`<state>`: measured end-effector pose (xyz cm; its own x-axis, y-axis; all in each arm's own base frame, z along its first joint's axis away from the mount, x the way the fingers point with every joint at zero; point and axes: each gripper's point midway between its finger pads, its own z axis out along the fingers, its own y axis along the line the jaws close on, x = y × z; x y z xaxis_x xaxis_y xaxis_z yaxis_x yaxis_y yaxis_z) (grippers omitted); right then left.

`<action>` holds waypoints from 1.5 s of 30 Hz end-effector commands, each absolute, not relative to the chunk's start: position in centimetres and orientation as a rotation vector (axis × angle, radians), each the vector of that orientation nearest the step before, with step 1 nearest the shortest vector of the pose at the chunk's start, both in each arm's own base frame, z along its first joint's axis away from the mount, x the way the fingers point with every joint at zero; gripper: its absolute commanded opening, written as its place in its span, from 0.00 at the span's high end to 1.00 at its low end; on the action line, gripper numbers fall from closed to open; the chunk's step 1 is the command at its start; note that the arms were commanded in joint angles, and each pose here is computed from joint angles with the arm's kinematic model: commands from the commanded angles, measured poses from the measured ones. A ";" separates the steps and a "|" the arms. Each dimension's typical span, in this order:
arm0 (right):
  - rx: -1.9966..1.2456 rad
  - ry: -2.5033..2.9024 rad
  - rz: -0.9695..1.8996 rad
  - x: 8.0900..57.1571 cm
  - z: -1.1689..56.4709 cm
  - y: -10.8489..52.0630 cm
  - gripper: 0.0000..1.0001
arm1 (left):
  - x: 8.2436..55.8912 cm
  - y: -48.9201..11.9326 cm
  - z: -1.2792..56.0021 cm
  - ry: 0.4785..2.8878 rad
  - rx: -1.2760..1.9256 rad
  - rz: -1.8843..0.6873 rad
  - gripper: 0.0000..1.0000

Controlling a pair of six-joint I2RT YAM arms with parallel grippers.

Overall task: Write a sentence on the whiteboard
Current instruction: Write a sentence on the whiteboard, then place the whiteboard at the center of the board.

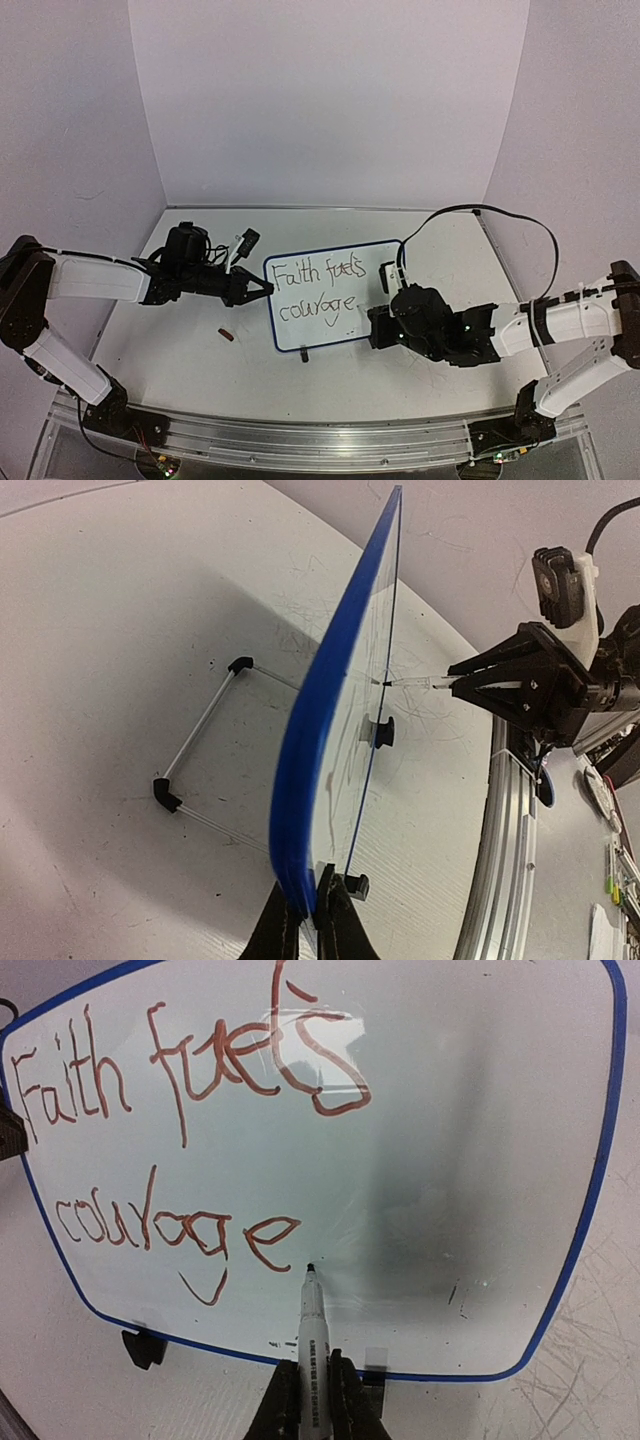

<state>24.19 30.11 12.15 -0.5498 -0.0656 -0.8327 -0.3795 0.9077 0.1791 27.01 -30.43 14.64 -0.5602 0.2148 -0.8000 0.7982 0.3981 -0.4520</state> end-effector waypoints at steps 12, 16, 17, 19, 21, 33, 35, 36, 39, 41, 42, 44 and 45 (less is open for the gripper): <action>-0.223 2.120 0.358 25.6 11.8 29.2 1.00 | 28.2 -29.7 13.0 2.066 0.856 -1.012 1.00; -0.222 2.130 0.339 25.7 11.4 29.1 1.00 | 28.2 -29.7 13.0 2.068 0.857 -1.011 1.00; -0.222 2.131 0.338 25.7 11.4 29.1 1.00 | 28.2 -29.7 12.9 2.069 0.856 -1.009 1.00; -0.222 2.131 0.337 25.7 11.4 29.2 1.00 | 28.2 -29.7 12.9 2.071 0.856 -1.009 1.00; -0.226 2.128 0.347 25.7 11.7 29.3 1.00 | 28.3 -29.7 12.8 2.074 0.854 -1.006 1.00; -0.246 1.972 0.497 22.5 21.9 25.2 1.00 | 28.8 -29.2 12.5 2.093 0.815 -0.955 0.91; -0.228 1.944 0.458 22.9 22.7 24.5 1.00 | 29.2 -28.9 13.0 2.086 0.793 -0.932 0.79; -0.224 1.933 0.440 23.1 23.1 24.4 1.00 | 29.3 -28.8 13.4 2.079 0.782 -0.921 0.74; -0.221 1.904 0.385 23.8 24.3 24.3 1.00 | 30.1 -28.3 15.4 2.036 0.742 -0.869 0.59; -0.239 1.883 0.347 24.2 25.0 24.6 1.00 | 30.6 -27.5 17.0 2.006 0.700 -0.814 0.46; -0.249 1.870 0.330 24.4 25.5 24.7 1.00 | 30.7 -27.1 17.9 1.991 0.676 -0.797 0.44; -0.268 1.843 0.305 24.6 26.2 24.7 1.00 | 30.7 -26.2 19.3 1.981 0.619 -0.773 0.42; -0.281 1.828 0.294 24.8 26.6 24.8 1.00 | 30.6 -25.5 20.0 1.986 0.568 -0.761 0.41</action>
<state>23.74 24.98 22.70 -0.3757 -0.0223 -0.9265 -0.3587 0.9253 0.1231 29.25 -27.86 15.13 -0.5448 0.1960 -0.8153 0.7231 0.6021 -0.3384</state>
